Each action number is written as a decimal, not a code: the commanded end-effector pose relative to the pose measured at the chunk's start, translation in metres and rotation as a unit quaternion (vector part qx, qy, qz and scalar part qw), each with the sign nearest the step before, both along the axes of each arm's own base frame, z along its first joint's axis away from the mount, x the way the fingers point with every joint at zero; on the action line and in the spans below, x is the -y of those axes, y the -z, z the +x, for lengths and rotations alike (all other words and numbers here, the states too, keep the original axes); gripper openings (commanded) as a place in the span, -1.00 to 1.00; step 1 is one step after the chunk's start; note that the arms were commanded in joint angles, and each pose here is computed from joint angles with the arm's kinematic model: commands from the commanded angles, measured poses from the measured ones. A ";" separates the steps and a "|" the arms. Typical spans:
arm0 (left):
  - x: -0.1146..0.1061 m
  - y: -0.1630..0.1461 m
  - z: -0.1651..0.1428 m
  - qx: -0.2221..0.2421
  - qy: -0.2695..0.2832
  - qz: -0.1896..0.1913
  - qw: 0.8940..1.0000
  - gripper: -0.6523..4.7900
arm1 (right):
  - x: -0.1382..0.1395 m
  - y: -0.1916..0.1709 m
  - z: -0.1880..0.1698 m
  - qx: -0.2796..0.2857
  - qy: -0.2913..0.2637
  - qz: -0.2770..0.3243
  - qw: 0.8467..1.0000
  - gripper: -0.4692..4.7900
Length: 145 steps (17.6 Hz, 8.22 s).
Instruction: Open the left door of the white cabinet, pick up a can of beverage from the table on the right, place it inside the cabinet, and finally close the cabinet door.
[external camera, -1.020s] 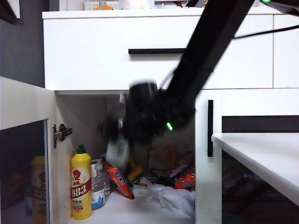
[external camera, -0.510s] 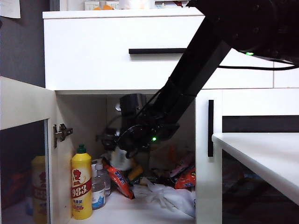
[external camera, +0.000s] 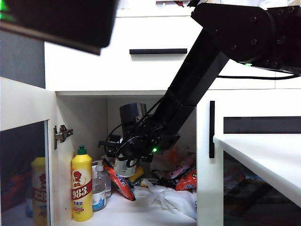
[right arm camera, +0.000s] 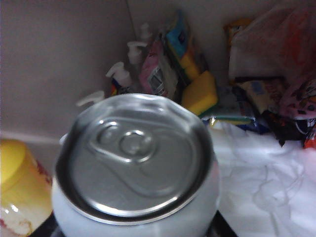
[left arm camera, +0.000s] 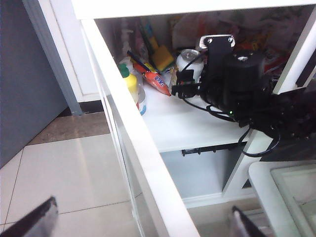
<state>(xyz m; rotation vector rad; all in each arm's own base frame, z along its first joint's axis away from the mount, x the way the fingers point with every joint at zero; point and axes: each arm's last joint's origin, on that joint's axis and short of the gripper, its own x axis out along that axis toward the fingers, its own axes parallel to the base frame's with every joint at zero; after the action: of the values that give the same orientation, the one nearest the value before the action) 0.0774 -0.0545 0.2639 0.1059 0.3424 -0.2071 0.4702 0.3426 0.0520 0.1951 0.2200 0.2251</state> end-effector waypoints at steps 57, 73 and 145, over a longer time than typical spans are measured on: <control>-0.020 -0.012 -0.020 0.064 -0.005 -0.056 0.996 1.00 | -0.024 -0.099 -0.098 -0.445 -0.158 -0.044 0.880 -0.83; -0.024 -0.019 -0.031 0.097 0.078 -0.111 0.986 1.00 | 0.132 -0.429 -0.241 -0.134 -0.187 -0.076 0.970 -0.83; 0.161 0.071 0.273 0.026 0.191 -0.068 0.979 -0.78 | 0.311 -0.319 -0.432 0.026 -0.189 0.038 0.981 -0.83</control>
<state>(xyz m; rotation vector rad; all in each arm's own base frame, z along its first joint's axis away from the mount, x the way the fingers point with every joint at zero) 0.3414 -0.2149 0.1872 0.0360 0.3017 -0.6251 0.0387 0.0319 0.3687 0.2141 0.2109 0.6189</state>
